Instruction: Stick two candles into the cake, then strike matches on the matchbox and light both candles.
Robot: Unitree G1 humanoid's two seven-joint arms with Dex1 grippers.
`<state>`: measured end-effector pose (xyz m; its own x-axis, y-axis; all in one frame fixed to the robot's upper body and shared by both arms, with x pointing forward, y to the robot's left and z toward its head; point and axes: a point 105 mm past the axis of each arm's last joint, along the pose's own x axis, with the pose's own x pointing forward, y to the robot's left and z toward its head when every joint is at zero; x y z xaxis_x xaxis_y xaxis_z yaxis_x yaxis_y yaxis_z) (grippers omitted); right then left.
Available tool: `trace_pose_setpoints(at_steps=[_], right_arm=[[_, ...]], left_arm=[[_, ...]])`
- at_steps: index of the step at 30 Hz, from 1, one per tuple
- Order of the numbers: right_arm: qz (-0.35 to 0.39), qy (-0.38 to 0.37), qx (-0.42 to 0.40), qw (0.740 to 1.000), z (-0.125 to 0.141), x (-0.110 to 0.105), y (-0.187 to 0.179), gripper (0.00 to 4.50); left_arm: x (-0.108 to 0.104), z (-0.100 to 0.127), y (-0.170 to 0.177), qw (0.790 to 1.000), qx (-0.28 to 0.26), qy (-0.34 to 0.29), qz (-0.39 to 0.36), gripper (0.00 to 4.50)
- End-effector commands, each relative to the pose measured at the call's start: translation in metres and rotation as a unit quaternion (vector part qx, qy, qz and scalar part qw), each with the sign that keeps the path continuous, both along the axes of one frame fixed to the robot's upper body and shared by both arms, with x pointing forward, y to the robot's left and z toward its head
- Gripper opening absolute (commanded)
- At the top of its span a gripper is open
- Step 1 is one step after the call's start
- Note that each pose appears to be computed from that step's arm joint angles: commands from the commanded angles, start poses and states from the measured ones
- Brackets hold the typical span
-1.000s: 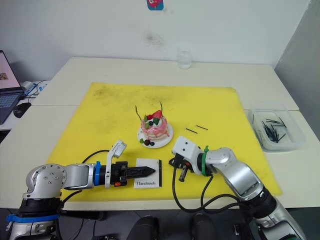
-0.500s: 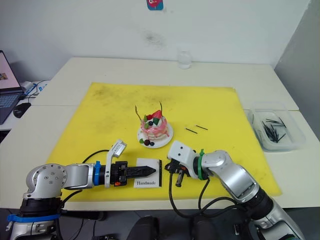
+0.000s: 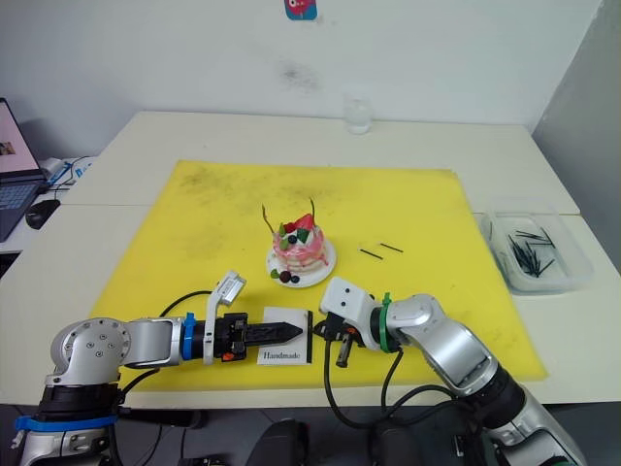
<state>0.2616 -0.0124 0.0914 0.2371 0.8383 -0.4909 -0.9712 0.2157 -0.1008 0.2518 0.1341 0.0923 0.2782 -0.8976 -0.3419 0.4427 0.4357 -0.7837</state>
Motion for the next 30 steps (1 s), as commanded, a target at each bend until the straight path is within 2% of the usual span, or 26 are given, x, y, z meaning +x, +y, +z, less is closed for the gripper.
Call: trace_pose_setpoints(at_steps=[1,3,4,6,10,11,18,24,30], right_arm=[[0.004,-0.009,0.008,1.000,0.004,0.000,0.001,0.00],[0.003,-0.010,0.008,1.000,0.005,0.000,0.001,0.00],[0.002,-0.010,0.008,1.000,0.005,0.000,0.000,0.00],[0.001,-0.011,0.009,1.000,0.006,0.000,-0.001,0.00],[-0.004,-0.012,0.010,1.000,0.008,0.000,-0.003,0.00],[-0.006,-0.012,0.011,1.000,0.008,0.000,-0.004,0.00],[-0.040,-0.016,0.040,0.998,0.026,0.006,-0.013,0.00],[-0.075,-0.072,0.069,0.992,0.057,0.017,-0.043,0.00],[-0.105,-0.126,0.099,0.982,0.070,0.027,-0.056,0.00]], left_arm=[[0.004,0.001,0.002,1.000,0.005,-0.008,0.010,1.99],[0.005,0.001,0.003,1.000,0.006,-0.007,0.013,1.99],[0.005,0.000,0.003,1.000,0.009,-0.006,0.015,1.81],[0.005,-0.002,0.003,1.000,0.012,-0.004,0.018,1.41],[0.005,-0.005,0.004,1.000,0.017,-0.002,0.020,0.13],[0.005,-0.006,0.003,1.000,0.017,-0.001,0.020,0.01],[0.003,-0.001,0.003,1.000,0.007,-0.012,0.019,0.01],[-0.007,0.015,0.002,0.999,-0.008,-0.051,-0.007,0.01],[-0.012,0.029,0.000,0.996,-0.018,-0.084,-0.029,0.01]])
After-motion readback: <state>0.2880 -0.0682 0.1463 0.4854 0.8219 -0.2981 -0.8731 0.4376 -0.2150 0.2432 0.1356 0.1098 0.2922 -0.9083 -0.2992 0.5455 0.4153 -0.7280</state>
